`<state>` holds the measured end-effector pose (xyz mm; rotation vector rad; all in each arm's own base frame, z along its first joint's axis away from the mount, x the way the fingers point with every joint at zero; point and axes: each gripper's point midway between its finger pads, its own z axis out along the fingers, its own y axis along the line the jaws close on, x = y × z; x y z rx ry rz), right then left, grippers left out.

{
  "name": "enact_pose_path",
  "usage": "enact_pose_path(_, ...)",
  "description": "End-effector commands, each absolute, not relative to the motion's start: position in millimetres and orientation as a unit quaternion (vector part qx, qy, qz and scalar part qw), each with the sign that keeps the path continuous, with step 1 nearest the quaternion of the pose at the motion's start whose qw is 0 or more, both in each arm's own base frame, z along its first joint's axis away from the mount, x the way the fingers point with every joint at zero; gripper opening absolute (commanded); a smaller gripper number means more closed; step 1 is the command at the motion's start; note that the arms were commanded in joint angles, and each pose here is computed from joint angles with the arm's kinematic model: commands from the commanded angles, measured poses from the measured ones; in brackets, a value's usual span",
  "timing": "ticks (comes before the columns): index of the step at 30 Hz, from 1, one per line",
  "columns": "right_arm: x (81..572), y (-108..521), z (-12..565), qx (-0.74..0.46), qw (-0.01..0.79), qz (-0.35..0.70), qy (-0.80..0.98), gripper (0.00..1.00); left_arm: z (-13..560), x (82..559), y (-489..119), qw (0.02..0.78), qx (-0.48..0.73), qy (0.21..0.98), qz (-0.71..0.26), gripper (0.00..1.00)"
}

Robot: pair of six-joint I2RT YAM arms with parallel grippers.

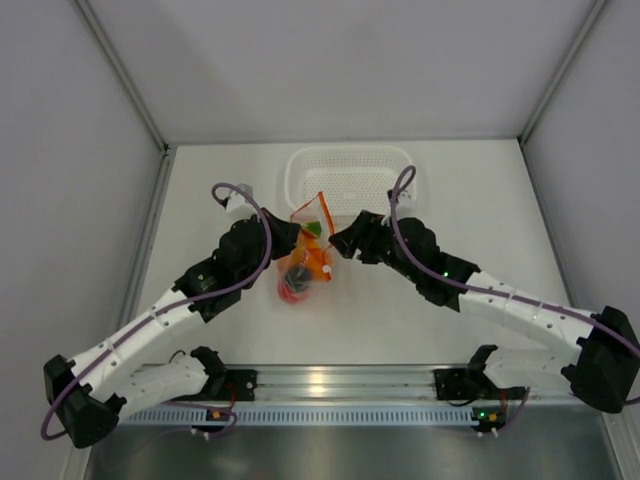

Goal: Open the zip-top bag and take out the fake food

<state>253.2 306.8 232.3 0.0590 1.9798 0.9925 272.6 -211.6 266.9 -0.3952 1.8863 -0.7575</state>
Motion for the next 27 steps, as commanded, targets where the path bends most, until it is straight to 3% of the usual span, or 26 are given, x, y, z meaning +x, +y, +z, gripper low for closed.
enact_pose_path(1, 263.3, 310.5, 225.2, 0.022, 0.454, 0.38, 0.805, 0.7, 283.7, 277.1, -219.5, 0.524, -0.167, 0.76, -0.345, 0.0)
enact_pose_path(8, 286.4, 337.4, 195.9, 0.007, 0.43, 0.353, 0.831, 0.72, 282.4, 276.9, -222.8, 0.52, -0.168, 0.759, -0.353, 0.0)
enact_pose_path(11, 294.6, 342.8, 182.3, -0.006, 0.421, 0.334, 0.843, 0.55, 277.7, 278.7, -221.4, 0.521, -0.17, 0.762, -0.345, 0.0)
enact_pose_path(12, 294.9, 341.5, 177.6, -0.011, 0.422, 0.325, 0.846, 0.43, 275.7, 279.9, -220.5, 0.523, -0.169, 0.763, -0.339, 0.0)
enact_pose_path(14, 298.1, 329.4, 169.9, -0.008, 0.432, 0.295, 0.852, 0.31, 272.6, 282.2, -212.6, 0.53, -0.178, 0.766, -0.318, 0.0)
enact_pose_path(15, 298.4, 322.5, 163.8, -0.015, 0.438, 0.278, 0.854, 0.16, 271.0, 282.9, -209.5, 0.532, -0.181, 0.767, -0.31, 0.0)
enact_pose_path(18, 296.9, 292.9, 137.3, -0.019, 0.428, 0.224, 0.875, 0.04, 268.9, 285.0, -203.4, 0.54, -0.179, 0.77, -0.289, 0.0)
enact_pose_path(27, 290.8, 210.8, 95.1, -0.02, 0.402, 0.148, 0.903, 0.02, 277.3, 285.5, -173.0, 0.575, -0.182, 0.766, -0.224, 0.0)
